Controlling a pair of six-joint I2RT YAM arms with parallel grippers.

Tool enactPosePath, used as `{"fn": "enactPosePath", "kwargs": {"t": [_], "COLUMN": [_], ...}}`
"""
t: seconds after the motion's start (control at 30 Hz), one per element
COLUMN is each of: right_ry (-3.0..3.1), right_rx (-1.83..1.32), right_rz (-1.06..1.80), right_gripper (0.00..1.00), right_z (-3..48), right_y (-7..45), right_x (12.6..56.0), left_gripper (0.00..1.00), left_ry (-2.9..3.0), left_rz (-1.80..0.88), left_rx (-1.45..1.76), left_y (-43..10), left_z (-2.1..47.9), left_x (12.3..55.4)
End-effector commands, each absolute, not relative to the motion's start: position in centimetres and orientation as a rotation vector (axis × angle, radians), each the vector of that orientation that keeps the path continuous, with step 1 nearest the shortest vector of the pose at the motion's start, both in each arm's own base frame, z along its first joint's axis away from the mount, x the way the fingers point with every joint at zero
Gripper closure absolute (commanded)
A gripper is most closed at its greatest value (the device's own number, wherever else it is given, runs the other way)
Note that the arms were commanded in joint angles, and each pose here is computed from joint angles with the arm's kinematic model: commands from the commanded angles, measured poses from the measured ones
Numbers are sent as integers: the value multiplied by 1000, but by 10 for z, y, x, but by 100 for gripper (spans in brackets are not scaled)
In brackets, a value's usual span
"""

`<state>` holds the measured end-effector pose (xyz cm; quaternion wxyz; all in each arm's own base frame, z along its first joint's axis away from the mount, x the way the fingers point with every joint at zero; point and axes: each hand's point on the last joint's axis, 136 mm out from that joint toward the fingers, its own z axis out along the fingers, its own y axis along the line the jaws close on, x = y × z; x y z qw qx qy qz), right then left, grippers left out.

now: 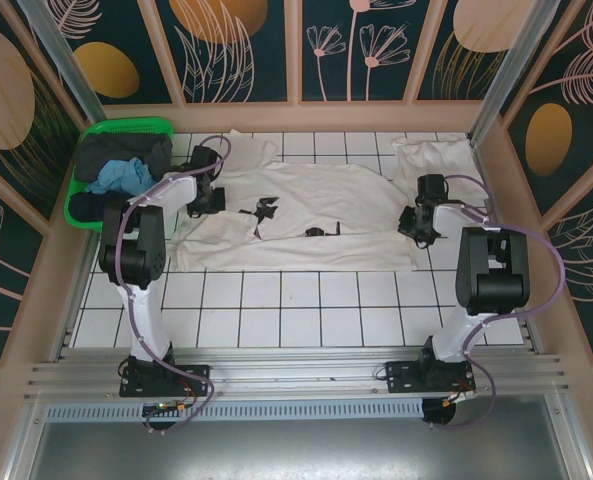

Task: Fold and stack the t-shirts

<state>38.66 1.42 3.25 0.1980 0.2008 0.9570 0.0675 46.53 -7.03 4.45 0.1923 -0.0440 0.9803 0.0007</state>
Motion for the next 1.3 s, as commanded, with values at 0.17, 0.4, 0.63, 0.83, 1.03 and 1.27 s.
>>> {"fn": "enactPosePath", "kwargs": {"t": [0.17,0.4,0.63,0.83,1.03,1.27], "right_ry": [2687,2700,2696,2682,2624,2562], "right_rx": [502,503,517,515,528,582], "right_rz": [232,242,238,222,185,155], "right_gripper": [78,76,84,98,100,100], "right_z": [31,23,21,31,62,65], "right_y": [29,33,32,30,22,5], "right_x": [393,394,393,396,392,388], "left_gripper": [100,100,83,59,36,34], "left_ry": [2671,2600,2703,2714,2697,2744], "left_rz": [-55,-66,-40,112,124,111], "left_rx": [-86,-34,11,-86,-185,-239], "left_y": [-75,-80,-83,-51,-37,-28], "left_z": [100,124,74,68,78,48], "left_x": [471,493,502,477,435,368]}}
